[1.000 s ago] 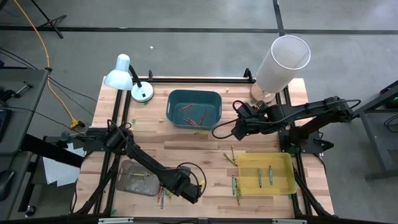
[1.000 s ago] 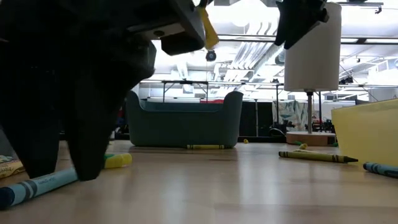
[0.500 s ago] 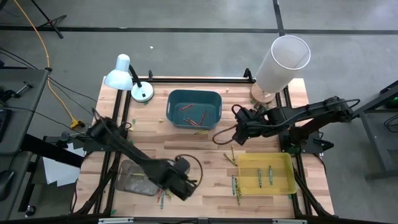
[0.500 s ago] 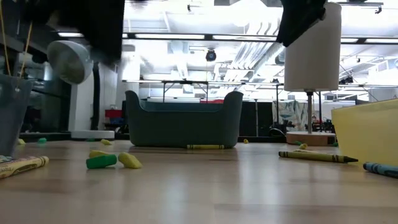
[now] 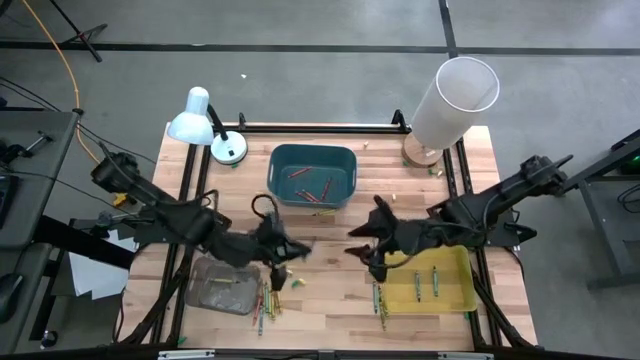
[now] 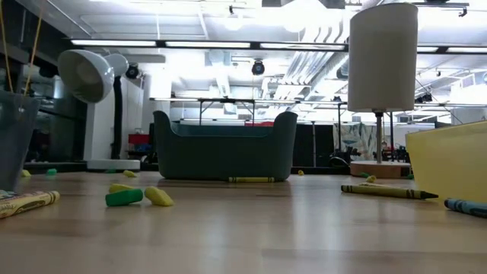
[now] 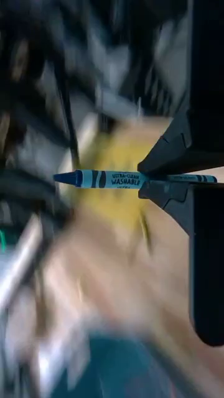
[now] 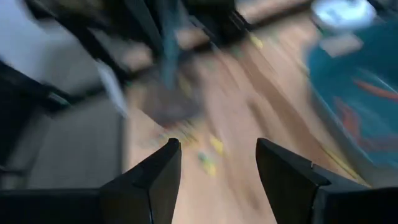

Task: Sort crayons
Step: Put the blue crayon into the yellow bin

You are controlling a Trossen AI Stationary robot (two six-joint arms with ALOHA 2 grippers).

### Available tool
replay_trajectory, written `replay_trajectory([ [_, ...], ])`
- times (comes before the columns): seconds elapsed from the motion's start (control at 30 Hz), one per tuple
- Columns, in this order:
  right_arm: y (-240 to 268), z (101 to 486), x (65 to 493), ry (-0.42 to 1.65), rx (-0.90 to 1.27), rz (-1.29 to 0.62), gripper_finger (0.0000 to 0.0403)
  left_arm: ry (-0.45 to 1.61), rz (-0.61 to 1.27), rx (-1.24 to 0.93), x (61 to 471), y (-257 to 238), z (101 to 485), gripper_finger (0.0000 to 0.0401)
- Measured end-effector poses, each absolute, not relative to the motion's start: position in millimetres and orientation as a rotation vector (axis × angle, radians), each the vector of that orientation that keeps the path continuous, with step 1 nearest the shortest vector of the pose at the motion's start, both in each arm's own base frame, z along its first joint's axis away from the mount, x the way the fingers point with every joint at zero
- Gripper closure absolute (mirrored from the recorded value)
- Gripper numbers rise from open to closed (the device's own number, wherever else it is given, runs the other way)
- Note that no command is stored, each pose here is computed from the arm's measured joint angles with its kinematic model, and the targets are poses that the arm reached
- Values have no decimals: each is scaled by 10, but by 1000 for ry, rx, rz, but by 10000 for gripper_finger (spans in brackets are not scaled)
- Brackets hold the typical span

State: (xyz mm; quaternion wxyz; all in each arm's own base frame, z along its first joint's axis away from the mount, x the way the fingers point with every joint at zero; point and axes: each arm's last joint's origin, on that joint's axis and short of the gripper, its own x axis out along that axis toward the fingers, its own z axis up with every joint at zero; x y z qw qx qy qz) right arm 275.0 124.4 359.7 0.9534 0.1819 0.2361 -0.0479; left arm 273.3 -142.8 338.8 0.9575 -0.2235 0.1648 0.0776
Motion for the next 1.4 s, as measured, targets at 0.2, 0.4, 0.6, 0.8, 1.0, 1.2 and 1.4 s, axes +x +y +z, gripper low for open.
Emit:
replay_trajectory([
  [0.2, 1383, 3664, 3037, 246, 392, -38, 203, 38, -163, -533, 2804, -1170, 3240, 401],
  [0.4, 1307, 3623, 3279, 137, 422, -68, 203, 35, -159, -444, 2810, -1102, 3238, 401],
  [0.6, 1266, 3613, 3322, 124, 426, -78, 205, 38, -137, -428, 2828, -1050, 3230, 401],
  [0.8, 1265, 3606, 3322, 130, 423, -80, 253, 44, -119, -405, 2830, -1043, 3219, 401],
  [1.0, 1263, 3598, 3318, 141, 392, -82, 367, 56, -84, -401, 2830, -1034, 3200, 401],
  [1.2, 1250, 3603, 3274, 185, 367, -45, 390, 86, -70, -416, 2820, -1026, 3181, 384],
  [1.4, 1140, 3762, 2988, 252, 346, -57, 397, 180, 1, -454, 2598, -823, 3270, 327],
])
